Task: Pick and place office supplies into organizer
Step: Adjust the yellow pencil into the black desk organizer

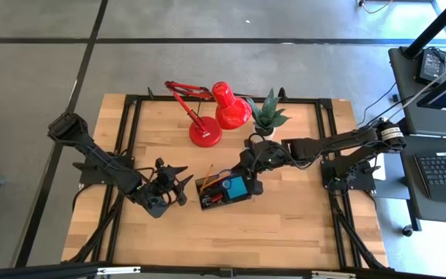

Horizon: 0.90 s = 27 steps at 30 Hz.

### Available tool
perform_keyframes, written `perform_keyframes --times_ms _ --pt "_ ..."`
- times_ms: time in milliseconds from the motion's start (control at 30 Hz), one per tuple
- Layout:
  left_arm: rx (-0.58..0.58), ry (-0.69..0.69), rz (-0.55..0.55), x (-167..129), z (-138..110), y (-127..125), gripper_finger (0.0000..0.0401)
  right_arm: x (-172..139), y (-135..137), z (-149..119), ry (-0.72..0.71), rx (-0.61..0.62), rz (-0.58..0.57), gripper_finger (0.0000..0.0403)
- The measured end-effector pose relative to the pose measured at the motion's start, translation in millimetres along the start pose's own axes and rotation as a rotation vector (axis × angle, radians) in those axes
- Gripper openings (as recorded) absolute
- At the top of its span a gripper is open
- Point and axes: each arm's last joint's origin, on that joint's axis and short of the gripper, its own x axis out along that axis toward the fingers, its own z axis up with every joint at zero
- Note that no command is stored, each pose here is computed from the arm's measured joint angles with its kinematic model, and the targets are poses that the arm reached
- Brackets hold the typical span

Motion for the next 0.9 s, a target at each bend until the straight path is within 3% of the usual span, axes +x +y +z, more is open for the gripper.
perform_keyframes --times_ms 267,900 --pt "0.002 0.0 0.001 0 0 0 0.0169 -6 1 17 -0.025 -0.039 -0.013 0.0022" --pt "0.013 0.004 0.004 0 -1 1 0.0169 7 6 10 0.016 -0.103 0.028 0.0022"
